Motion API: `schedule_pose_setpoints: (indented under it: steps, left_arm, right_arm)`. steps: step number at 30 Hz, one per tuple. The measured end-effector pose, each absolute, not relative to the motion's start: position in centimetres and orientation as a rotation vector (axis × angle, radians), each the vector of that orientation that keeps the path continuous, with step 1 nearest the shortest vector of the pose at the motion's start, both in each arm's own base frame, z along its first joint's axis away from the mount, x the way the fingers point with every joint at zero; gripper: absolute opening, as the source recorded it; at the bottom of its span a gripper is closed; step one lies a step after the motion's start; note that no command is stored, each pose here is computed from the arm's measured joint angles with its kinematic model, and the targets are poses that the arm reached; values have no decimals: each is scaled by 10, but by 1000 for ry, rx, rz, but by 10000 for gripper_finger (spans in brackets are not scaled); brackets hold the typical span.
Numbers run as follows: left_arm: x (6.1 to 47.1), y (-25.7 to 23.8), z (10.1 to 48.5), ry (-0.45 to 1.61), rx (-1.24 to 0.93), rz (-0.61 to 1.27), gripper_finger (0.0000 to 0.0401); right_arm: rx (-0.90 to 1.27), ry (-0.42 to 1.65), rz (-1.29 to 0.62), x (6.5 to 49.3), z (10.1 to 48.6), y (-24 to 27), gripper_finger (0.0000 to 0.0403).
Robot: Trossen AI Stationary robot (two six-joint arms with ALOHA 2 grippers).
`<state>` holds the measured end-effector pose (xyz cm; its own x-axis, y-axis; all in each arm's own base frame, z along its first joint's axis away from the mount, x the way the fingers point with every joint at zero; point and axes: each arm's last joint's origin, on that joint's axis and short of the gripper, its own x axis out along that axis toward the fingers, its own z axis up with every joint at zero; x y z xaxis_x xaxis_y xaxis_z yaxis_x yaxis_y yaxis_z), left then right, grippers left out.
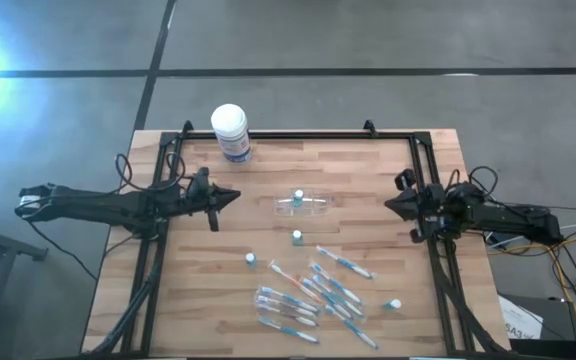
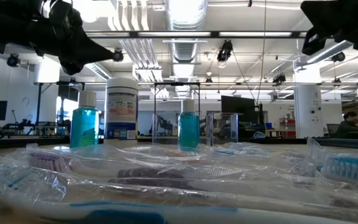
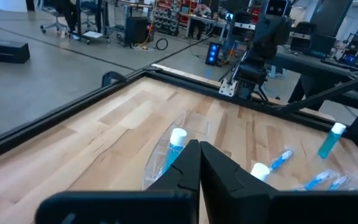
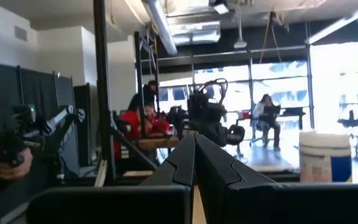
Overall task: Pick & Place toothbrushing station
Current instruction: Put the blue mouthwash in the transparent organizer
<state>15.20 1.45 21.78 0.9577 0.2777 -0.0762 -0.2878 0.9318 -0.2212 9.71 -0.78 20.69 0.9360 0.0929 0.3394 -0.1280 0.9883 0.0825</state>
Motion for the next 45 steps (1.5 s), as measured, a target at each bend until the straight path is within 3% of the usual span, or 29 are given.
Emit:
schedule_pose_setpoints:
  steps: [6,11,19,26,34,39,45]
  left_arm:
    - [155,11,238,35,-277,272,3]
    - [166,0,277,164,-302,279,3]
    - [186,-39,345,527,-308,556,12]
    - [227,-76,358,839,-308,655,68]
    - [279,-109,334,1191,-283,620,166]
    - [291,-119,323,1270,-226,535,225]
    - [288,-120,329,1184,-284,414,275]
  right_arm:
    - [98,-315,109,98,203,-8,8]
    - [128,-269,109,99,199,-8,8]
    - [118,-258,105,100,198,-8,8]
    - [103,-267,104,98,207,-8,8]
    - [152,-228,107,98,208,-8,8]
    - [169,-197,107,99,204,-8,8]
    - [175,-168,105,100,200,-8,8]
